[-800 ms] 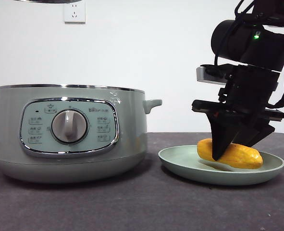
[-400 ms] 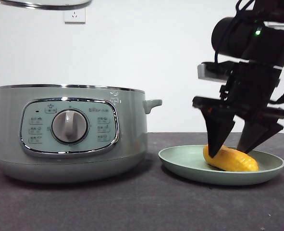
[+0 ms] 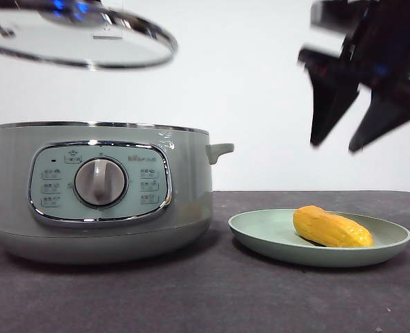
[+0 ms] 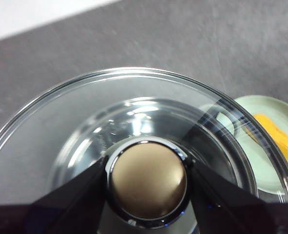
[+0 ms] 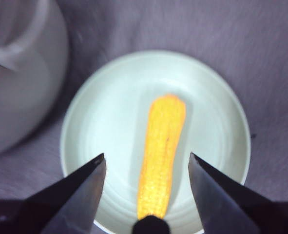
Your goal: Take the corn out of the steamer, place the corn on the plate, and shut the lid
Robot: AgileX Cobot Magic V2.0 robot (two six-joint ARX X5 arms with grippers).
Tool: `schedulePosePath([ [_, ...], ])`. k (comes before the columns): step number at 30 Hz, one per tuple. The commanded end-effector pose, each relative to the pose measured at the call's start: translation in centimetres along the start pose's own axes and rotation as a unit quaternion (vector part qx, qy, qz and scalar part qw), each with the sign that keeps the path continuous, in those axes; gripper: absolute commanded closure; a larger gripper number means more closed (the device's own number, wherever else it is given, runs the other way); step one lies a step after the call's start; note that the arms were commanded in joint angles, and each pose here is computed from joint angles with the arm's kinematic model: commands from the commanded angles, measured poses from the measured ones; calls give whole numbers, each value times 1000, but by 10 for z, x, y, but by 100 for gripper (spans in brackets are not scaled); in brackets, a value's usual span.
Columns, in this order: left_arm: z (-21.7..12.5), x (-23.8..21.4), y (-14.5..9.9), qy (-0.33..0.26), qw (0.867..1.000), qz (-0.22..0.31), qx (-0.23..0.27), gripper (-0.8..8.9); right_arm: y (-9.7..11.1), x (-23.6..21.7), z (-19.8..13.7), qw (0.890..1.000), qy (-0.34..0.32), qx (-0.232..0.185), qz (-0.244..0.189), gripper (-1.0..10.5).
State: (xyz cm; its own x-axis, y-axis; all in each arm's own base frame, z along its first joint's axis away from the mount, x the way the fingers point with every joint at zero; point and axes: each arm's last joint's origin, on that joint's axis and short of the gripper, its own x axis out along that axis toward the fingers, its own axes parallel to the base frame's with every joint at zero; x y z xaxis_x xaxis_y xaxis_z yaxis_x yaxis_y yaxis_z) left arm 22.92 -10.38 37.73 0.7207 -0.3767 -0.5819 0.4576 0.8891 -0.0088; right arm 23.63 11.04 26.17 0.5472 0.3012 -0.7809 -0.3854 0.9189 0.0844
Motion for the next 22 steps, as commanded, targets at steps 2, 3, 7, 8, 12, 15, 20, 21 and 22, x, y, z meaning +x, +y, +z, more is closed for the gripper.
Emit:
schedulePosePath([
  [2,6,23,-4,-7,1000,-24,-3,822,1,-19,-1,999,-32,3,3,666],
  [3,6,28,-5,-2,1000,-26,-5,822,1,-23,-2,999,-38,2,3,666],
  [7,2,57,-9,28,999,-32,-3,822,1,-41,-3,998,-62,2,4,667],
  [8,1,63,-10,36,999,-33,-3,822,2,-43,-4,998,-65,2,4,667],
  [12,-3,70,-9,53,998,-30,-3,822,0,-44,-6,998,-56,3,-21,666],
  [15,-3,71,-9,57,998,-25,-3,822,0,-44,-7,998,-51,3,-21,667],
  [20,-7,78,-8,76,997,-14,-3,822,0,-44,-8,999,-48,3,-22,667],
  [21,-9,81,-8,82,997,-14,-3,822,0,-44,-8,999,-48,3,-22,667],
  [22,-10,82,-8,88,996,-14,-4,822,0,-44,-8,999,-48,3,-22,667],
])
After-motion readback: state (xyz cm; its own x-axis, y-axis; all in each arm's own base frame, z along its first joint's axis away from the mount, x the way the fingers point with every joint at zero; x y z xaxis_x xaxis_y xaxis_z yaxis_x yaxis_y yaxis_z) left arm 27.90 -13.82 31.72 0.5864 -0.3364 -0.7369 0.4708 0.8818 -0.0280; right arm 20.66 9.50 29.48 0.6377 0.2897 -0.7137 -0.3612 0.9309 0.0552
